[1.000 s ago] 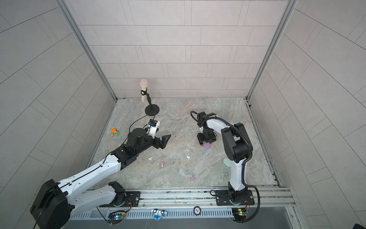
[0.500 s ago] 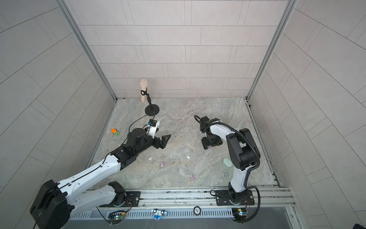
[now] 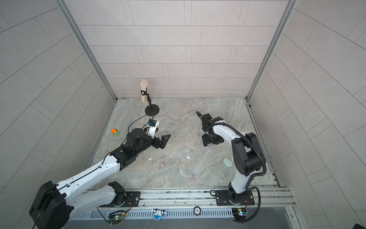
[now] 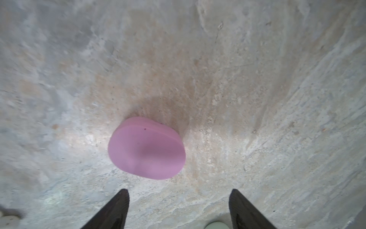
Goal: Insert the wireless bluetooth earbuds into the charging case
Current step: 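Lift the pink oval case with the right gripper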
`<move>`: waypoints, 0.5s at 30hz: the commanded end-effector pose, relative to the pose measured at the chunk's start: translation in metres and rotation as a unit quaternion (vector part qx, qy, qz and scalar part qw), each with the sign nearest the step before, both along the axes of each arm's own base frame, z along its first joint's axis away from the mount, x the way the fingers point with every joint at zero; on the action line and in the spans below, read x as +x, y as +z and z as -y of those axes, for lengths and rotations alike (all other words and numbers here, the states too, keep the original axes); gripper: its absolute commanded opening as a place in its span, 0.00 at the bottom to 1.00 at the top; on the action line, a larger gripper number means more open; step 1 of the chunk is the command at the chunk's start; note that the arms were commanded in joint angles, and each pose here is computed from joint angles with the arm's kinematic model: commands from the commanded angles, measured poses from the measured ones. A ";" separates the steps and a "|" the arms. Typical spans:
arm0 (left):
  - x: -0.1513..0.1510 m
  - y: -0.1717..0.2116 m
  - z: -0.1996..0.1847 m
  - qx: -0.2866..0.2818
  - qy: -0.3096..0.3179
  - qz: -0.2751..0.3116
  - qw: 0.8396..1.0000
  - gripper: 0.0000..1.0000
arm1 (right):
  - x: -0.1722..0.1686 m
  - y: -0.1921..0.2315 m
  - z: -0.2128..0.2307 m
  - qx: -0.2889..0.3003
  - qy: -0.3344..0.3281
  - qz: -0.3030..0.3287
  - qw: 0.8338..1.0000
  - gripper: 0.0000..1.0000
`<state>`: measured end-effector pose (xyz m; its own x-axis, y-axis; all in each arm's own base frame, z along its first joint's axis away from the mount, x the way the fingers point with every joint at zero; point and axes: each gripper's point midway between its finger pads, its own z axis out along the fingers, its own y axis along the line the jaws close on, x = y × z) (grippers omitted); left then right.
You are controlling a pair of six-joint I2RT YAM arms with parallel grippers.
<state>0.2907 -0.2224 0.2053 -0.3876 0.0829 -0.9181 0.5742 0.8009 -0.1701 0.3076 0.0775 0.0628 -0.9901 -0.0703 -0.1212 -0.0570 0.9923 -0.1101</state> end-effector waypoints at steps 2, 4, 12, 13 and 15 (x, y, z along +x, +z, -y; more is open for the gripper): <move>0.000 0.008 0.001 -0.014 -0.005 0.007 1.000 1.00 | -0.002 0.015 -0.006 0.039 -0.095 0.029 0.994 0.85; 0.000 0.008 0.003 -0.015 -0.007 0.006 1.000 1.00 | 0.001 0.014 -0.008 0.049 -0.125 0.043 0.990 0.86; -0.001 0.008 0.003 -0.019 -0.007 0.007 1.000 1.00 | 0.016 -0.003 -0.016 0.055 -0.167 0.062 0.982 0.87; -0.001 0.008 0.003 -0.019 -0.006 0.007 1.000 1.00 | 0.017 -0.005 -0.017 0.054 -0.168 0.062 0.982 0.87; -0.001 0.008 0.002 -0.019 -0.006 0.007 1.000 1.00 | 0.021 -0.009 -0.018 0.054 -0.169 0.063 0.982 0.87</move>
<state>0.2894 -0.2252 0.2074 -0.3876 0.0739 -0.9189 0.5849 0.7902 -0.1832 0.3225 0.0945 0.0592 -0.9471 0.2340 -0.2196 0.2375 0.9713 0.0109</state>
